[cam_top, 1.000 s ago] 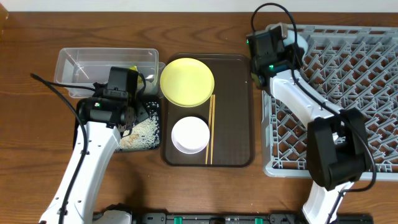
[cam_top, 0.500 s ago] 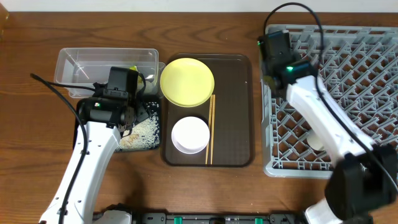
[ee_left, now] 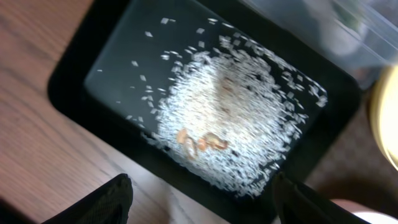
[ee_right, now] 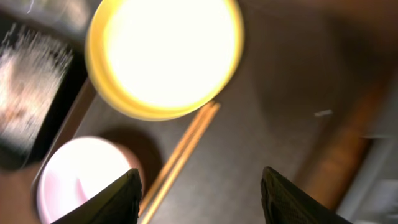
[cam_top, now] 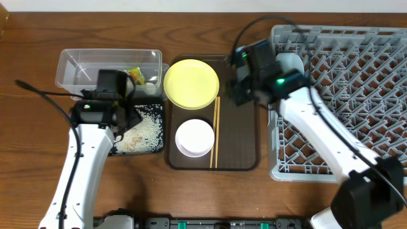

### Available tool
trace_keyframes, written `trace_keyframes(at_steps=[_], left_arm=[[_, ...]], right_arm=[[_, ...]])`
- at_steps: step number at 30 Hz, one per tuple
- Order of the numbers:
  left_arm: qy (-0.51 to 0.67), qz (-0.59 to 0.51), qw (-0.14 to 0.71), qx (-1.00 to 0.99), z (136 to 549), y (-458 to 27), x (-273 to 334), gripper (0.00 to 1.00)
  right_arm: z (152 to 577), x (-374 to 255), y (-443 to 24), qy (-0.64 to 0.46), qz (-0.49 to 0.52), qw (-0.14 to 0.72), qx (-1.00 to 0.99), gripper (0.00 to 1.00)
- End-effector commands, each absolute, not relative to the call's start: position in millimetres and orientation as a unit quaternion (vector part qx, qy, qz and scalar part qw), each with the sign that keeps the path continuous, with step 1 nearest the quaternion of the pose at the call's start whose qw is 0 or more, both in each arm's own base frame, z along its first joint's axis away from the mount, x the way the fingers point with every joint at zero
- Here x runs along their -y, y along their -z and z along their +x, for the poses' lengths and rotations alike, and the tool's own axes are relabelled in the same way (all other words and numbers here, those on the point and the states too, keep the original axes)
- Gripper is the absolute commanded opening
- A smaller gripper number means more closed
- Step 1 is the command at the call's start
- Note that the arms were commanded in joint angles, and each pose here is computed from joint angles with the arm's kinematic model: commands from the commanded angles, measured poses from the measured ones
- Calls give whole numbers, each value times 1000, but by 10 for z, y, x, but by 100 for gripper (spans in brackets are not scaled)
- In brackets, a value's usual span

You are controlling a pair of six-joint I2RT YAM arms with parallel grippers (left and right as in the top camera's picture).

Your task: Sort waste into correct bins and load items into the dishwasher rack

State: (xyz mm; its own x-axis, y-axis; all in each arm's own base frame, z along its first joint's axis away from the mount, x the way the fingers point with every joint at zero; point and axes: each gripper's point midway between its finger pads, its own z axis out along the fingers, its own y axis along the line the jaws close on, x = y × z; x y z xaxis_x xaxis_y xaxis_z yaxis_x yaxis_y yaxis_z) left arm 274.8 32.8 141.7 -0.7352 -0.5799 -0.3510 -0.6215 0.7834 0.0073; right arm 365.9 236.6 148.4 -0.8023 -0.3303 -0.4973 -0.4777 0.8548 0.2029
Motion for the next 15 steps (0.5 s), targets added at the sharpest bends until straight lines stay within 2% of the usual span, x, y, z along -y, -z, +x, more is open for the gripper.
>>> trace_keyframes(at_steps=[1, 7, 15], left_arm=[[-76, -338, 176, -921, 2743, -1480, -487, 75], [-78, -347, 175, -918, 2735, -1481, -538, 75], [-73, -346, 174, -919, 2737, -1476, -520, 75]], right_arm=[[3390, -2643, -1245, -191, -243, 171, -936, 59], [3050, -2852, -815, -173, -278, 96, -940, 52], [2848, -2944, -361, -144, -282, 38, -948, 42]])
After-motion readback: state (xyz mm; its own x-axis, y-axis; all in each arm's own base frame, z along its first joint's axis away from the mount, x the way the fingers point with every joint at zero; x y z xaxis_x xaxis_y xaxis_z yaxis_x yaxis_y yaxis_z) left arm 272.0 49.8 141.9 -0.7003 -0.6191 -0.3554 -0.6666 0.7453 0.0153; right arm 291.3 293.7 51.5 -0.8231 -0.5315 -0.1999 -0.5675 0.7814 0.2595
